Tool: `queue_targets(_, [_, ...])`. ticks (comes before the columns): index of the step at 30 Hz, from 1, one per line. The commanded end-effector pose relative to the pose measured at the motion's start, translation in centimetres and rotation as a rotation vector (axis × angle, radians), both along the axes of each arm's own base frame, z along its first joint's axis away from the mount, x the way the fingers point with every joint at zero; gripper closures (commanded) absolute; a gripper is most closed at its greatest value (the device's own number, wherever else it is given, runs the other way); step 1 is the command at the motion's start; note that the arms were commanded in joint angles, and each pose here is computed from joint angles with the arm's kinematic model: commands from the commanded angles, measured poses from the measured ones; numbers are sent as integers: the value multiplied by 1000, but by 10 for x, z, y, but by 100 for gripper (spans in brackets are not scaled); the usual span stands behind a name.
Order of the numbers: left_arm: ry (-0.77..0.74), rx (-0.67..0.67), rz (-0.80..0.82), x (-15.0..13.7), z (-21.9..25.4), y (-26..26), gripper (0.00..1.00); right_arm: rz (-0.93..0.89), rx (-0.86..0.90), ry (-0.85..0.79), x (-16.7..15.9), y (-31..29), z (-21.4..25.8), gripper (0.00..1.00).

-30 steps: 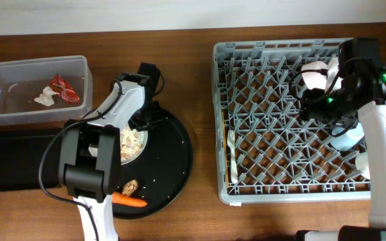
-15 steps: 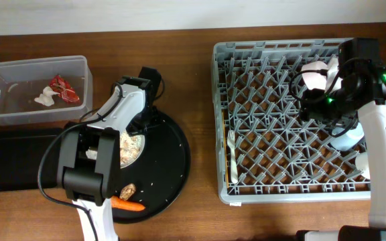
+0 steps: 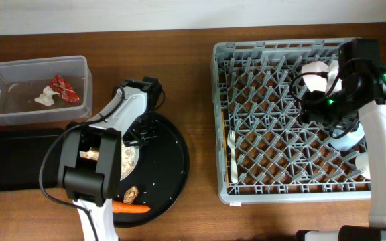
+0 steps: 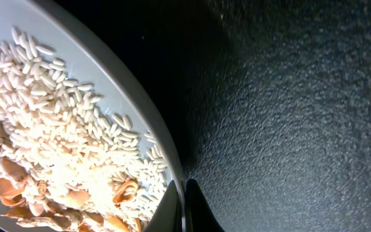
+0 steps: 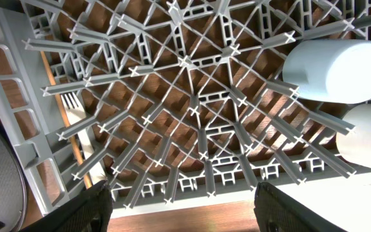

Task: Sort waste into correct bins and load items into the dishwasher rack
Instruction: 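Grip the rice bowl rim with the left gripper and lift it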

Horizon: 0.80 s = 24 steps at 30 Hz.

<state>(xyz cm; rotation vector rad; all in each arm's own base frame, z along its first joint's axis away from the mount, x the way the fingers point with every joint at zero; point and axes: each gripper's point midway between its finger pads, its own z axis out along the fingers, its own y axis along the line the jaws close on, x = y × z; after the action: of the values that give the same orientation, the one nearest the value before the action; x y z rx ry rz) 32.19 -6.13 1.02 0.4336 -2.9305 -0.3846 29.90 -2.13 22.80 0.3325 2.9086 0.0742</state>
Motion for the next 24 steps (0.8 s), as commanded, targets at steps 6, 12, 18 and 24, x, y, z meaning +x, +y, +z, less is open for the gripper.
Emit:
queue_targets(6, [-54,33,-8,-12,49,7,100,-8,2,2,0,-2,-1,26])
queue_targets(12, [2,72,-15,-26,57,16,100,-8,2,2,1,-2,-1,26])
queue_targets(18, [-73,44,-38,-33,95,18,100,-8,2,2,0,-2,-1,26])
queue_targets(24, [-52,-5,-87,-44,110,25,100,-8,3,7,-1,-2,-2,26])
